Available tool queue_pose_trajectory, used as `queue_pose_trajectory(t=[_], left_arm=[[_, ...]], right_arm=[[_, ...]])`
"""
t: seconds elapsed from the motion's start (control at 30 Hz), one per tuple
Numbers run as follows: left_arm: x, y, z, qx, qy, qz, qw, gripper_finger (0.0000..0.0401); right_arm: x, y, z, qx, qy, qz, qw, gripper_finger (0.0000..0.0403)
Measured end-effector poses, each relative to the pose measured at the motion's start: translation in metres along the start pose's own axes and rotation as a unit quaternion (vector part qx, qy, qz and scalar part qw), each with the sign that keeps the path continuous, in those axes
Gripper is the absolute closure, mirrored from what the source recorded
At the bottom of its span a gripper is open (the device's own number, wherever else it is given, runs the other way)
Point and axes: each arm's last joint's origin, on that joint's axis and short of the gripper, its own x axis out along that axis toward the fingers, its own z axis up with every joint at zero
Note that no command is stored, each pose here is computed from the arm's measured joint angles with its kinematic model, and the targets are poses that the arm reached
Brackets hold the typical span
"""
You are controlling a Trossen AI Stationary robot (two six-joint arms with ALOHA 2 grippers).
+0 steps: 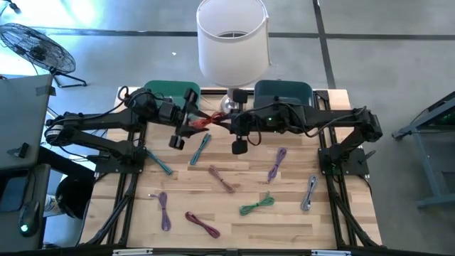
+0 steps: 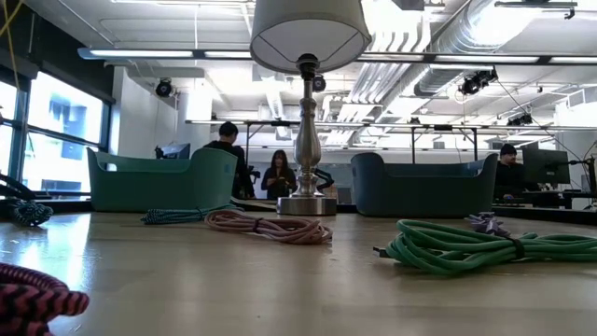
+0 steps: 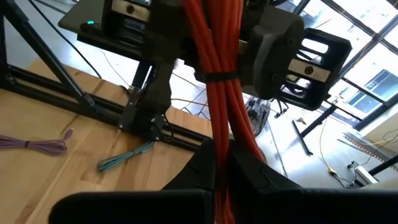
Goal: Pick & Place USB Port
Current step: Put the orange charger cable into the green bin
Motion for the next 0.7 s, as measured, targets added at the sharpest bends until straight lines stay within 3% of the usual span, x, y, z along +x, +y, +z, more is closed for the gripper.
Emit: queue_pose_trajectory(t=[0.1,0.13,0.33,0.5,0.6,0.7], left_arm=[[0.000,0.000,0.000,0.023,0.000,-0.004,1.000,0.0363],[0.000,0.000,0.000,0.029,-0.001,-0.005,1.000,0.0376],[-0.011,-0.003,0.018,0.059,0.018,-0.004,0.998,0.0376],[-0.030,-0.006,0.052,0.099,0.127,0.020,0.987,0.0376],[-0.050,-0.008,0.078,0.121,0.213,0.054,0.968,0.0376],[-0.072,-0.010,0.095,0.148,0.332,0.110,0.925,0.0376]], right_arm=[[0.000,0.001,0.000,0.000,-0.002,0.004,1.000,0.0384],[0.000,0.001,0.000,0.000,-0.001,0.004,1.000,0.0376],[-0.009,0.007,0.009,-0.001,-0.005,-0.022,1.000,0.0310],[-0.033,0.011,0.023,0.002,-0.004,-0.076,0.997,0.0268],[-0.054,0.011,0.033,0.005,-0.004,-0.102,0.995,0.0247],[-0.077,0.012,0.041,0.015,-0.002,-0.130,0.991,0.0231]])
